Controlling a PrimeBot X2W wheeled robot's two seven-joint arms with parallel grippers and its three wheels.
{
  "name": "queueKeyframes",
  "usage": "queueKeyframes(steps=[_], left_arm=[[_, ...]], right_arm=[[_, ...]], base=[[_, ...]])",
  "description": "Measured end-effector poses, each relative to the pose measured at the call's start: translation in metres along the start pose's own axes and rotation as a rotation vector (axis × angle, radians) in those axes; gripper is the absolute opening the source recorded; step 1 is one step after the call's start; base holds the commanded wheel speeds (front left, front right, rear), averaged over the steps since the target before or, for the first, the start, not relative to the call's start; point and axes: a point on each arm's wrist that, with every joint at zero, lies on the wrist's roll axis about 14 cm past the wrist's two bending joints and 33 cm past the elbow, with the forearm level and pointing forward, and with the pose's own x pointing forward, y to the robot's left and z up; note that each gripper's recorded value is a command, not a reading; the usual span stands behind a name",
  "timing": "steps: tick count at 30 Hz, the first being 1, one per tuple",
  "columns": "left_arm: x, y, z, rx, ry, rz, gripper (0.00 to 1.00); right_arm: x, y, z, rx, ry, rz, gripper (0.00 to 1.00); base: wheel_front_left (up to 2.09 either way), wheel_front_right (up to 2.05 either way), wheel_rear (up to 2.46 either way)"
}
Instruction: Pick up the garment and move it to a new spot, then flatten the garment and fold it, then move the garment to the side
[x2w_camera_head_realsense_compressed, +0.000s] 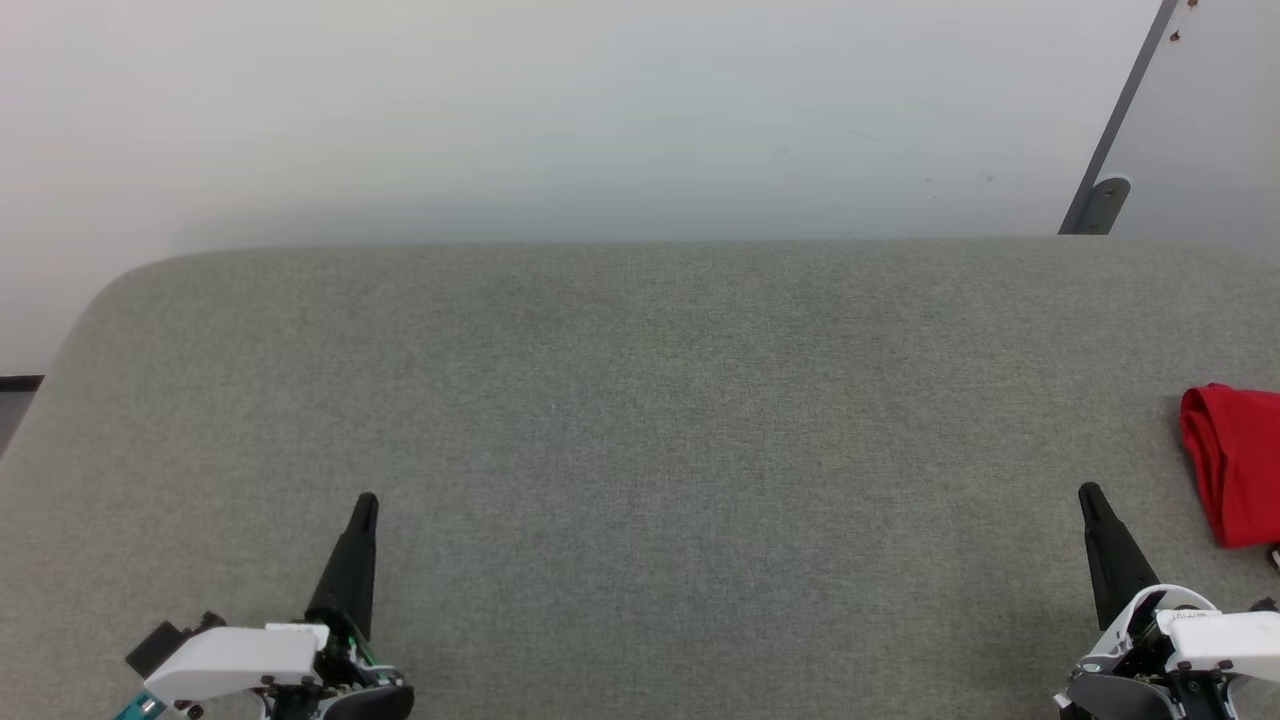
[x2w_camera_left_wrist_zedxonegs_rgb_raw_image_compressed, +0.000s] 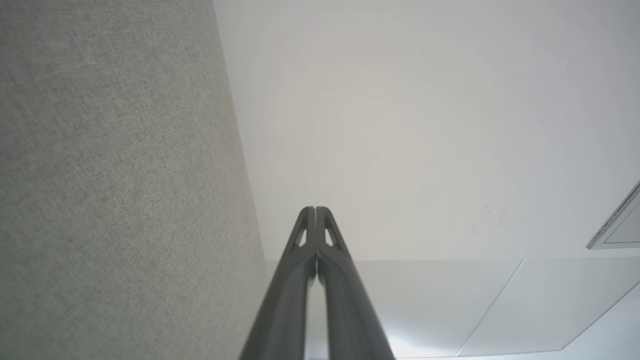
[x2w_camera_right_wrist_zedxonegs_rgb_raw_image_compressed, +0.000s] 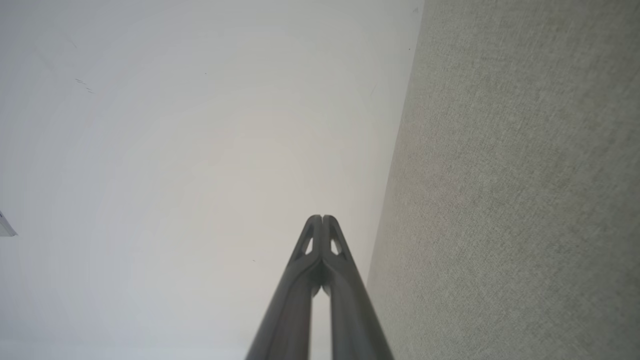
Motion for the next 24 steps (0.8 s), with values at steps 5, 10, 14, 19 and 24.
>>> queueKeyframes(steps=[5, 10, 14, 19, 24], left_arm=[[0.0000, 0.0000, 0.0003, -0.001, 0.000, 0.000, 0.00], [-0.0001, 0.0001, 0.0004, -0.002, -0.001, 0.000, 0.00], [-0.0001, 0.0001, 0.0004, -0.001, -0.001, 0.000, 0.00], [-0.0001, 0.0001, 0.0006, -0.002, -0.002, 0.000, 0.00], [-0.0001, 0.0001, 0.0008, -0.003, -0.003, 0.000, 0.00]], right_arm=[[0.0000, 0.0000, 0.0000, 0.000, 0.000, 0.000, 0.00], [0.0000, 0.0000, 0.0000, 0.000, 0.000, 0.000, 0.00], [0.0000, 0.0000, 0.0000, 0.000, 0.000, 0.000, 0.00], [0.0000, 0.0000, 0.0000, 0.000, 0.000, 0.000, 0.00], [0.0000, 0.0000, 0.0000, 0.000, 0.000, 0.000, 0.00]], base=[[0.00, 0.00, 0.00], [0.00, 0.00, 0.00], [0.00, 0.00, 0.00], [0.00, 0.00, 0.00], [0.00, 0.00, 0.00]])
